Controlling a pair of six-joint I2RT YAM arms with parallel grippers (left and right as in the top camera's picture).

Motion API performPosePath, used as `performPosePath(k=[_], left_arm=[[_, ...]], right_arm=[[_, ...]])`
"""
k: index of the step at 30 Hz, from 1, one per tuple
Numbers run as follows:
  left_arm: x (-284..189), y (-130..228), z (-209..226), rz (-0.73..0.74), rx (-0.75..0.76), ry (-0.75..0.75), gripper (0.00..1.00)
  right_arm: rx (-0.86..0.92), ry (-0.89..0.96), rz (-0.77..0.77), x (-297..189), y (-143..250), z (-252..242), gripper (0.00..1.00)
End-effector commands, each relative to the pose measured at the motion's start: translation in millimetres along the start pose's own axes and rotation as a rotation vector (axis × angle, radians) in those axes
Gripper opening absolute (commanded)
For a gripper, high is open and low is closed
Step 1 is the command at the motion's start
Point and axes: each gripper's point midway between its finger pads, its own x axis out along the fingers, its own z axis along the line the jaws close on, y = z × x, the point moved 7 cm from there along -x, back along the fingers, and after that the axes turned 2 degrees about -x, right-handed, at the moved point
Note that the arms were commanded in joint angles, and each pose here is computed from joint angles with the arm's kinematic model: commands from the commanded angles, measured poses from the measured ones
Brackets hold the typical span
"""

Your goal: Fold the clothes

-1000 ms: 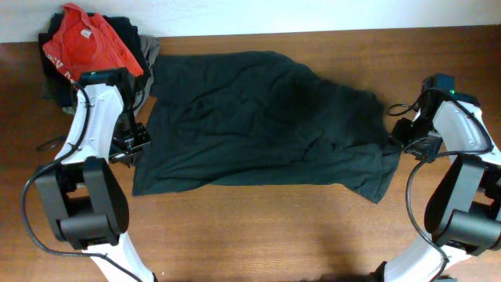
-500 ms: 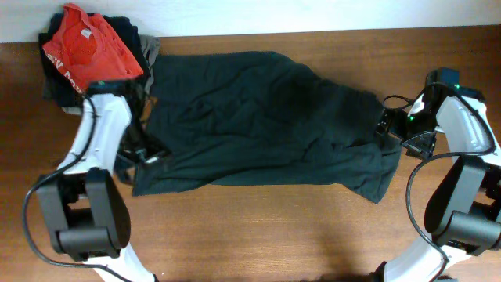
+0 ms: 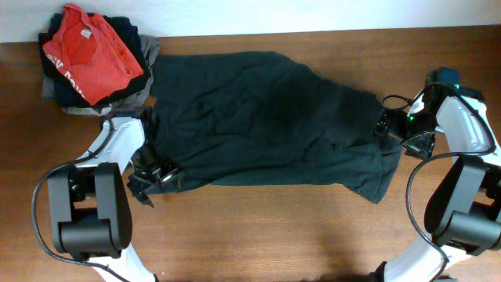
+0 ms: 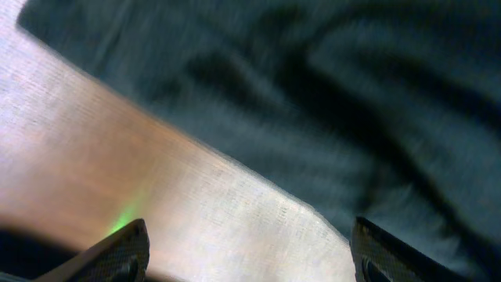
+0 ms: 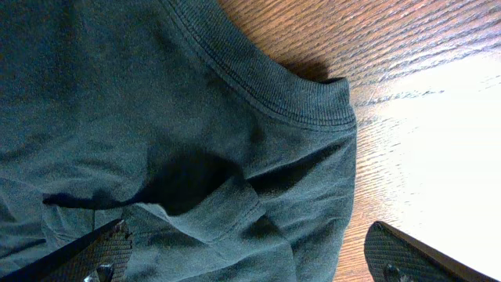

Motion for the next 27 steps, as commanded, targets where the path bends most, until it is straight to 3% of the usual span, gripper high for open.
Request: performPosePath(k=[1, 14, 27], left_arm=[[-2.3, -3.6, 2.3, -0.034, -0.038, 0.025, 0.82], [-2.9, -33.7, 32.6, -0.09, -0.126, 0.017, 0.8], [-2.0, -40.7, 24.5, -0.109, -0.102, 0.089, 0.76]], right_arm=[[-0.008, -0.012, -0.026, -8.0, -4.3, 0.6, 0.99], [-0.009, -0.012, -0.026, -8.0, -4.2, 0.8, 0.99], [-0.007, -0.011, -0.019, -8.2, -3.1, 0.4, 0.99]])
